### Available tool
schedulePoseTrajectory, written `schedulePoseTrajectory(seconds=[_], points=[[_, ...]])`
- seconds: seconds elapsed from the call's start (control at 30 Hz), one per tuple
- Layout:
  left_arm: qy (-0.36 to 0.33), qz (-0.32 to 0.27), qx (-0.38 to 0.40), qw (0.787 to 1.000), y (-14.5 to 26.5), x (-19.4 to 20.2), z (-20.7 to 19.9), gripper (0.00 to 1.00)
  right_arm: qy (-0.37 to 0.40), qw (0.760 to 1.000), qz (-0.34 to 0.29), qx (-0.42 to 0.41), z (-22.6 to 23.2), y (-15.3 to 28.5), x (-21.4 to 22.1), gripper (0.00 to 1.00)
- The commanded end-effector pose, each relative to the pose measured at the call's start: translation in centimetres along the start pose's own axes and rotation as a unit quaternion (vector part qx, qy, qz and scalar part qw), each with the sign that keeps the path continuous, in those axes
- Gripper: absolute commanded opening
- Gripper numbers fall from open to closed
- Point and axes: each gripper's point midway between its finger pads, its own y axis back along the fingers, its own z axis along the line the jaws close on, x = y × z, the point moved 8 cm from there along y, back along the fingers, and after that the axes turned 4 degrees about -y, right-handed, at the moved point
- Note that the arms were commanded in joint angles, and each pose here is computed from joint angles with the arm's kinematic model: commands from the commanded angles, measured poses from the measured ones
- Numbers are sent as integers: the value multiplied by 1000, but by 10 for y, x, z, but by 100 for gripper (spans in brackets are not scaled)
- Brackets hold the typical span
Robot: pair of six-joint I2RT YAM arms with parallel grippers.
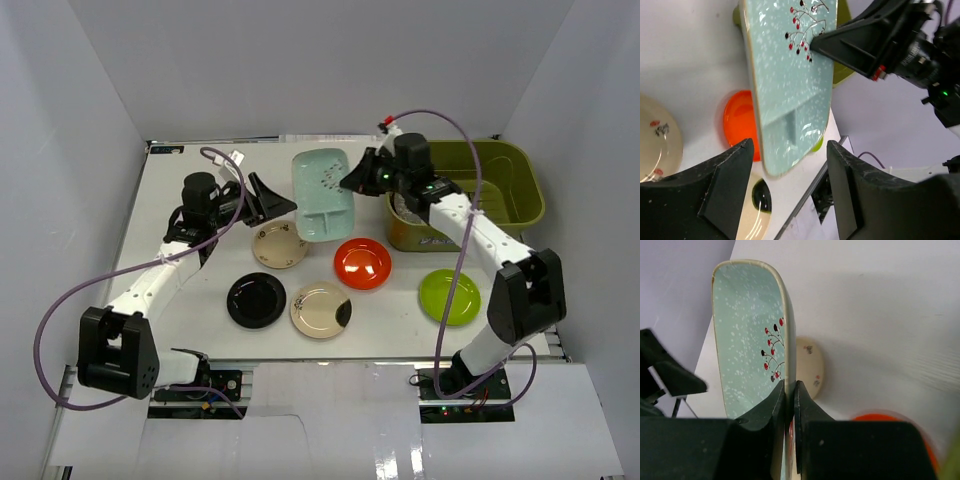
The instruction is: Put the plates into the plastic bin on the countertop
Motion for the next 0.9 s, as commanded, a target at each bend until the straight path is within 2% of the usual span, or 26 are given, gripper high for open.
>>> schedulePoseTrajectory(seconds=[0.0, 0.17, 0.2, 0.33, 0.5, 0.73, 0.77, 0.87], points=[[-74, -31, 25, 996, 12, -22, -32, 71, -7, 987, -158, 7, -12, 69, -75, 8], [-82, -41, -20, 996, 9, -26, -21, 71, -49, 968, -230, 89, -80, 126, -99, 8], [-89, -45, -29, 995, 8, -28, -18, 71, -59, 956, -258, 123, -102, 148, -106, 8], [-80, -40, -113, 990, 5, -29, 5, 71, -90, 930, -290, 205, -157, 183, -99, 8], [-58, -41, -189, 979, 1, -34, 42, 71, -98, 915, -263, 290, -208, 177, -90, 8], [-33, -27, -268, 962, -4, -33, 90, 72, -103, 915, -227, 318, -245, 157, -84, 8], [-29, -27, -279, 959, -3, -34, 96, 71, -104, 917, -217, 317, -249, 153, -82, 11], [-11, -12, -308, 951, -3, -31, 120, 71, -103, 919, -205, 320, -254, 150, -78, 33]])
